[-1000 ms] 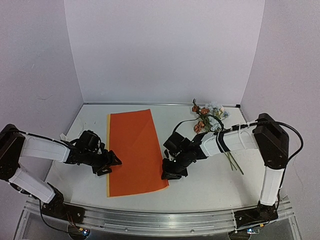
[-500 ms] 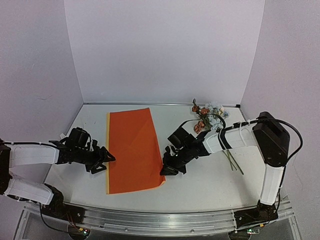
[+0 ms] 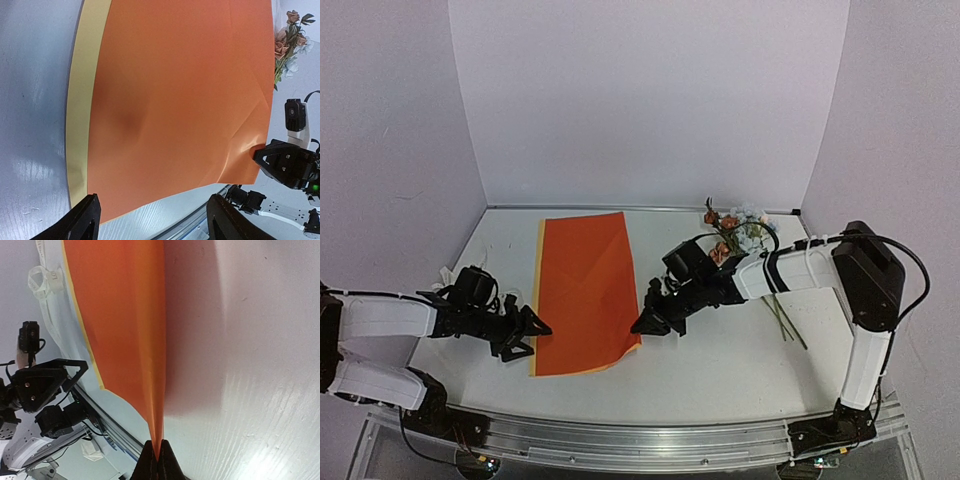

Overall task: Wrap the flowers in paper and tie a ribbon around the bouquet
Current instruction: Pick up the corner of the folded wrapping paper from the center of the board, then pass from the right arm to the left

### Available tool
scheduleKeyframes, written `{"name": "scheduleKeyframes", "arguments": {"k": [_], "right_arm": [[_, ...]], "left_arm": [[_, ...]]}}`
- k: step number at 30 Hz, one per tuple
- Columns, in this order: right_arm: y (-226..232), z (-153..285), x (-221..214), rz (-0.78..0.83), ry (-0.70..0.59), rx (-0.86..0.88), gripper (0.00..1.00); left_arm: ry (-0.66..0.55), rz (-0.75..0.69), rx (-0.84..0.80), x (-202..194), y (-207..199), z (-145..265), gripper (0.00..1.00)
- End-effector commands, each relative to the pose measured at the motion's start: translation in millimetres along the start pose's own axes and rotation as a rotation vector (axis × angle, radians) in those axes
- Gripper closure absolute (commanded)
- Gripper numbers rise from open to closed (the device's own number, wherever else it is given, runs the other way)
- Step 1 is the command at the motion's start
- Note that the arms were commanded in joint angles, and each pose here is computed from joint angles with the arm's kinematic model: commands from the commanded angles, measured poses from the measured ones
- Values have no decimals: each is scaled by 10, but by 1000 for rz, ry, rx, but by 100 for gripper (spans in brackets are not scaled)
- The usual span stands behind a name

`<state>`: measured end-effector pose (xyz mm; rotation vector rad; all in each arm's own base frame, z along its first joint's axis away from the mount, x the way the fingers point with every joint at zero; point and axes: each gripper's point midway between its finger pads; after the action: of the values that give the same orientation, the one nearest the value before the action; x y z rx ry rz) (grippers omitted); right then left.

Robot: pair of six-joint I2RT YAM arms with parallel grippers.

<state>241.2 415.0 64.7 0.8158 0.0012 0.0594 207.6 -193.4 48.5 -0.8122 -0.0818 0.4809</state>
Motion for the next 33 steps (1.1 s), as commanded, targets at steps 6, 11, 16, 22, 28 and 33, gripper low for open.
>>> {"name": "scheduleKeyframes", "arguments": {"k": [6, 11, 16, 22, 28, 33], "right_arm": [[648, 370, 167, 25, -83, 212, 98], [745, 419, 189, 14, -92, 257, 98], [802, 439, 194, -2, -97, 295, 98], [864, 465, 207, -26, -99, 332, 99], [1016, 560, 249, -24, -110, 368, 99], [1042, 570, 262, -30, -109, 377, 99]], "left_arm": [[7, 20, -42, -50, 11, 19, 21], [4, 25, -64, -39, -10, 6, 19], [13, 40, -109, -42, -70, -18, 18], [0, 51, -60, -25, 4, -12, 17], [-6, 45, -10, -28, 80, 10, 15], [-2, 53, -14, -46, 83, 21, 13]]}}
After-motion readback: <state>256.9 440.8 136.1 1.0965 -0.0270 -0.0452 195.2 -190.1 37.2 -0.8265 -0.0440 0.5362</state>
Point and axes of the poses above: each gripper's point midway between its finger pads, its own z axis back along the fingers, its own y axis along the line the jaws close on, x = y × z, and after that the axes turned 7 degrees about z, right-handed
